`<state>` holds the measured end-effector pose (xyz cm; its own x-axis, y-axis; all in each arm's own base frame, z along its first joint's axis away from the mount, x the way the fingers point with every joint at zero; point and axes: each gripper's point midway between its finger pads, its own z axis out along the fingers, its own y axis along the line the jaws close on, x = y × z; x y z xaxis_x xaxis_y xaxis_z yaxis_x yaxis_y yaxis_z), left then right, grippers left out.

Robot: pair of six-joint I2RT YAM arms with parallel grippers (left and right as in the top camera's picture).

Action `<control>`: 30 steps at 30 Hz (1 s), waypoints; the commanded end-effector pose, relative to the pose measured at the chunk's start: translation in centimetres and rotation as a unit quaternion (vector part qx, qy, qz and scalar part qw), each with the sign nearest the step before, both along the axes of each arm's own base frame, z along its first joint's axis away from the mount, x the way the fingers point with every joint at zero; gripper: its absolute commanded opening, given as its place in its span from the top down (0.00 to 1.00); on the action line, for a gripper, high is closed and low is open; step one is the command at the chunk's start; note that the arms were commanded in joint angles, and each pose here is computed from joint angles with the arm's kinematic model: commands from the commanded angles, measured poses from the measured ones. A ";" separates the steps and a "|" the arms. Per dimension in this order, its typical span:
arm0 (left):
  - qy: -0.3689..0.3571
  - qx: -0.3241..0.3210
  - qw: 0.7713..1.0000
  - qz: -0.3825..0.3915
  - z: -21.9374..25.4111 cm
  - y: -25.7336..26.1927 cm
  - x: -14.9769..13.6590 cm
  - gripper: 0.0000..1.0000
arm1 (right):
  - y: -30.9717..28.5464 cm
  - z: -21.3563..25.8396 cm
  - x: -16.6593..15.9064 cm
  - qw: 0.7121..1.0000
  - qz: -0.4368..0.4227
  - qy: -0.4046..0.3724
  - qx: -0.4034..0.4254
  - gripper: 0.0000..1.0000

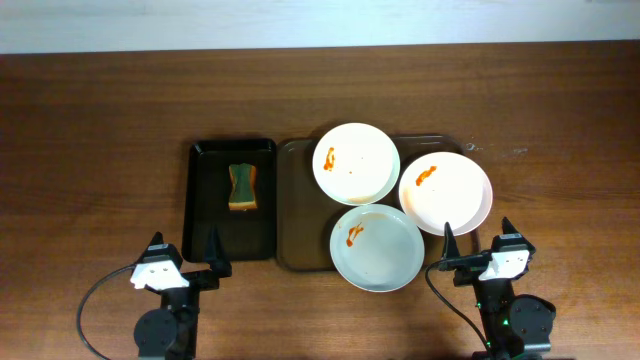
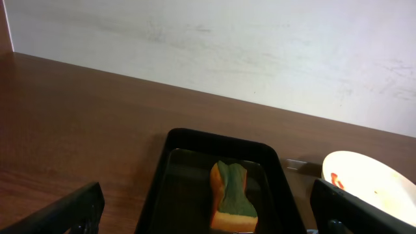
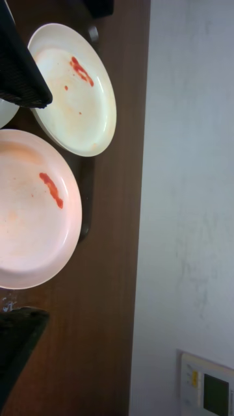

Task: Clean dirty plates on tray and stack at the side

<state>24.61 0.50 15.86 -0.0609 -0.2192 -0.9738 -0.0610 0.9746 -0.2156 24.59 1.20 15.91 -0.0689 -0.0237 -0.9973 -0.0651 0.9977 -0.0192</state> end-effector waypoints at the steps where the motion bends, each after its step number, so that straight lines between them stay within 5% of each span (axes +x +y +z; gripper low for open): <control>1: 0.000 0.009 1.000 0.006 0.0 0.3 0.0 0.00 | 0.0 -0.2 0.0 1.000 0.000 0.002 0.002 0.02; 26: -0.007 0.010 1.000 0.028 0.4 1.0 -0.1 0.00 | 0.0 -0.2 0.0 1.000 -0.001 0.001 0.002 0.02; 30: -0.010 0.006 0.999 -0.031 0.4 -1.0 0.0 0.00 | 0.0 -0.3 0.0 1.000 -0.002 0.004 0.002 0.02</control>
<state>24.61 0.57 16.01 -0.0540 -0.2194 -0.9741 -0.0637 0.9743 -0.2159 24.59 1.20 15.91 -0.0689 -0.0237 -0.9973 -0.0651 0.9977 -0.0192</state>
